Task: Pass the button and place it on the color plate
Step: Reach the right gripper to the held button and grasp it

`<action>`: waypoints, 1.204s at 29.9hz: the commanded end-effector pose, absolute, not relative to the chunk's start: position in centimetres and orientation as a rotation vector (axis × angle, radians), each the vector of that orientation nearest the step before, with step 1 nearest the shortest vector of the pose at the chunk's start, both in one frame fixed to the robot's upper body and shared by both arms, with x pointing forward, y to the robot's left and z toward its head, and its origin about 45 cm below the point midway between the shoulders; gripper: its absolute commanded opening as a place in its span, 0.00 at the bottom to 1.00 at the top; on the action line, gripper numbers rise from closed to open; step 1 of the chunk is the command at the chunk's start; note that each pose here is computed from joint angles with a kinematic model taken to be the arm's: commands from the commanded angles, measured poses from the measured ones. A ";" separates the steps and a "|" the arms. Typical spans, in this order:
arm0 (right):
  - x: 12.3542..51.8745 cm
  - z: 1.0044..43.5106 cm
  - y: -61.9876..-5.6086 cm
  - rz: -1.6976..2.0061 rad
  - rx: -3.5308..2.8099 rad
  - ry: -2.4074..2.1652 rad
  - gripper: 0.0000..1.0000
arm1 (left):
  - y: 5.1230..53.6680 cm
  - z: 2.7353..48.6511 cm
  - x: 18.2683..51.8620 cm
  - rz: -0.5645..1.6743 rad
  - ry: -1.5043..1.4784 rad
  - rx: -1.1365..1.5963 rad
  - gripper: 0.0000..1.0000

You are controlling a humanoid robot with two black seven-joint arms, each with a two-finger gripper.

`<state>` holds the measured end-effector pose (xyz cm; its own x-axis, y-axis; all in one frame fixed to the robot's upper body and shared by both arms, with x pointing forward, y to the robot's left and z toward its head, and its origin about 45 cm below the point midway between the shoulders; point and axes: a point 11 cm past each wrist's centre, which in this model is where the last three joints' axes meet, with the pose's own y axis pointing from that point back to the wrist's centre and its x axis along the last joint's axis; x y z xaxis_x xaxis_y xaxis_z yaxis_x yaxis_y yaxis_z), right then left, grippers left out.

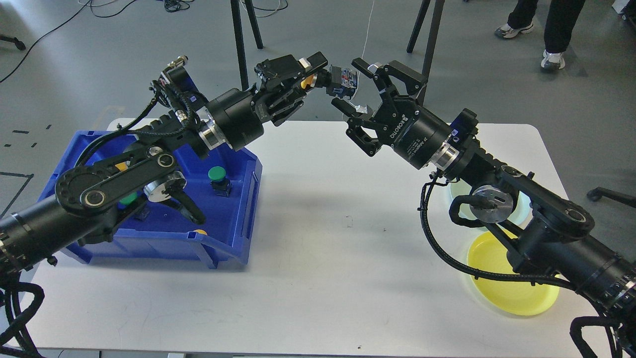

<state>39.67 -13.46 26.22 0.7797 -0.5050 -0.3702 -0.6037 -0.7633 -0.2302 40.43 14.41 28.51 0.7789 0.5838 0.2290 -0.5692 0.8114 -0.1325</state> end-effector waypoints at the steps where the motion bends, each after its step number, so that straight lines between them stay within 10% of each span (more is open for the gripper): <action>1: 39.7 26.1 -13.1 0.419 -2.630 0.847 0.67 | 14.4 28.5 40.4 0.623 -0.266 -0.056 0.09; 26: 39.9 26.8 -13.1 0.383 -2.614 0.840 0.13 | 14.3 28.5 40.4 0.627 -0.269 -0.057 0.19; 31: 39.9 26.7 -13.2 0.379 -2.620 0.841 0.04 | 14.2 28.5 40.4 0.624 -0.268 -0.059 0.63; 36: 39.8 26.3 -13.5 0.337 -2.660 0.852 0.01 | 14.1 28.6 40.4 0.617 -0.265 -0.061 0.79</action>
<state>39.88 -13.15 26.68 0.7951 -0.5099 -0.3285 -0.5934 -0.7660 -0.2472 40.34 14.16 28.44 0.7823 0.5793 0.2288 -0.5649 0.8147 -0.1311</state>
